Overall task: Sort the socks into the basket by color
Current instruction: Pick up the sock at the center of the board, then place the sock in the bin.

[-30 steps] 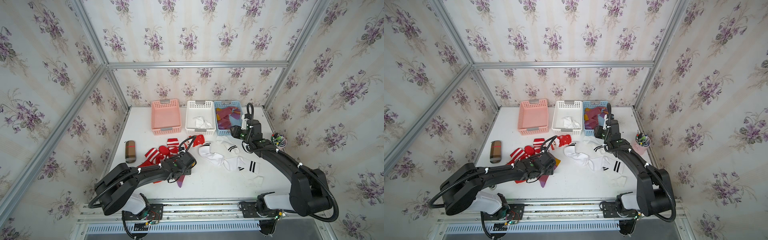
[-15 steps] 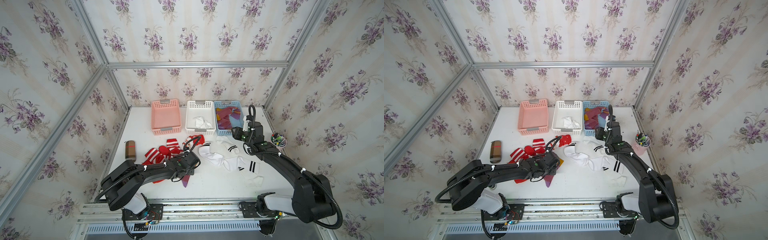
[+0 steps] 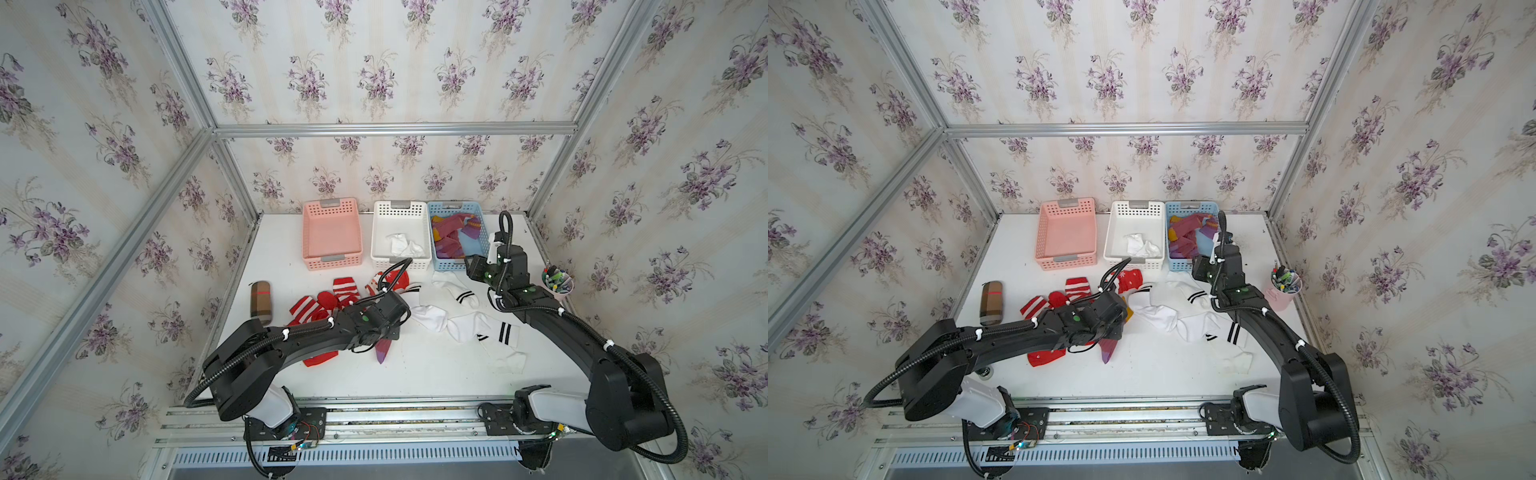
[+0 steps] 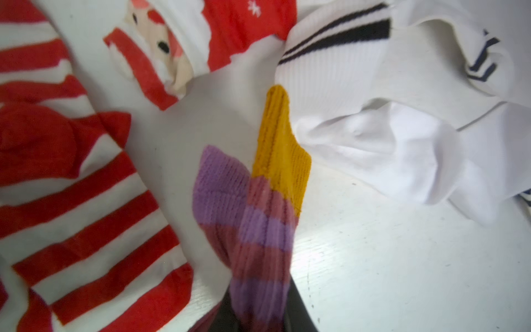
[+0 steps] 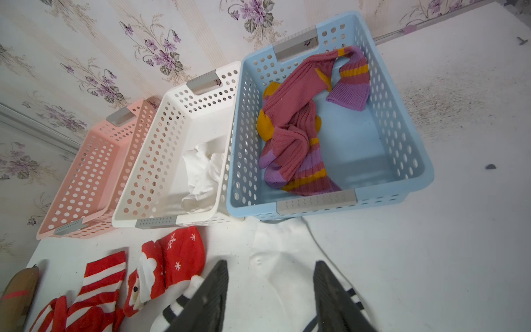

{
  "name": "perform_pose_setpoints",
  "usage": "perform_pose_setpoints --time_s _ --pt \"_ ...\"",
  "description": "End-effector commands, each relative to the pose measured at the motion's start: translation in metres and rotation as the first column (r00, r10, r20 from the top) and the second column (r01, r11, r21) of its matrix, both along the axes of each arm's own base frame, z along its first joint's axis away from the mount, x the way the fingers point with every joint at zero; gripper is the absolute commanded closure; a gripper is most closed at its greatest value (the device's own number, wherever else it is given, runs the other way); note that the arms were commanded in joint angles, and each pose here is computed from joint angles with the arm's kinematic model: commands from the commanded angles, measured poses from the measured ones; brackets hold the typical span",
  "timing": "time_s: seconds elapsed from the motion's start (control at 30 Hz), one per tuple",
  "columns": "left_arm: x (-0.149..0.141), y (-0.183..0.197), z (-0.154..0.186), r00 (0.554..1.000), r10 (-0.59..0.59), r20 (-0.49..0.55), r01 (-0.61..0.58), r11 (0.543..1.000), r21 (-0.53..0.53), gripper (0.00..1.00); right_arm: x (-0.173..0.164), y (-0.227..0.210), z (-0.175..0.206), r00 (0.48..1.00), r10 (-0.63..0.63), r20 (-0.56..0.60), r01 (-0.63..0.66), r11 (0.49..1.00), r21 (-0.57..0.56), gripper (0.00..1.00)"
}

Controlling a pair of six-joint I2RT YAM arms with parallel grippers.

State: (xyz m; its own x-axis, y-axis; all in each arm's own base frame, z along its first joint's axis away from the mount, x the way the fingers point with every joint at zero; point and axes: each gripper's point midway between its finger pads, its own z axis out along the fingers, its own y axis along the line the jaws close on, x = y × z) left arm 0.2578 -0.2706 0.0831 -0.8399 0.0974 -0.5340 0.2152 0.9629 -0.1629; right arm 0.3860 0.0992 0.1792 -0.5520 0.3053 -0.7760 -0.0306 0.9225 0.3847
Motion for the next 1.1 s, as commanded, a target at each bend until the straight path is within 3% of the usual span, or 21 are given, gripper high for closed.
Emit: perform_pose_setpoints --time_s 0.0,0.3,0.53,1.07 --pt "0.001 -0.007 0.014 0.998 -0.069 -0.003 0.069 0.997 0.028 0.83 0.0 -0.002 0.009 0.999 -0.01 0.032 0.01 1.0 0.001 0.5" --pt "0.017 -0.046 0.057 0.984 -0.18 0.009 0.18 0.983 -0.019 0.84 -0.011 -0.01 0.021 0.997 -0.025 0.067 0.026 0.999 -0.02 0.49" --pt "0.043 -0.078 0.088 0.948 -0.315 0.047 0.315 0.949 0.004 0.85 -0.018 -0.014 0.028 0.996 -0.03 0.089 0.033 0.999 -0.031 0.47" --pt "0.16 -0.146 0.147 0.938 -0.301 0.169 0.327 0.933 -0.153 0.85 -0.028 -0.011 0.038 0.995 -0.012 0.101 0.012 1.0 -0.006 0.47"
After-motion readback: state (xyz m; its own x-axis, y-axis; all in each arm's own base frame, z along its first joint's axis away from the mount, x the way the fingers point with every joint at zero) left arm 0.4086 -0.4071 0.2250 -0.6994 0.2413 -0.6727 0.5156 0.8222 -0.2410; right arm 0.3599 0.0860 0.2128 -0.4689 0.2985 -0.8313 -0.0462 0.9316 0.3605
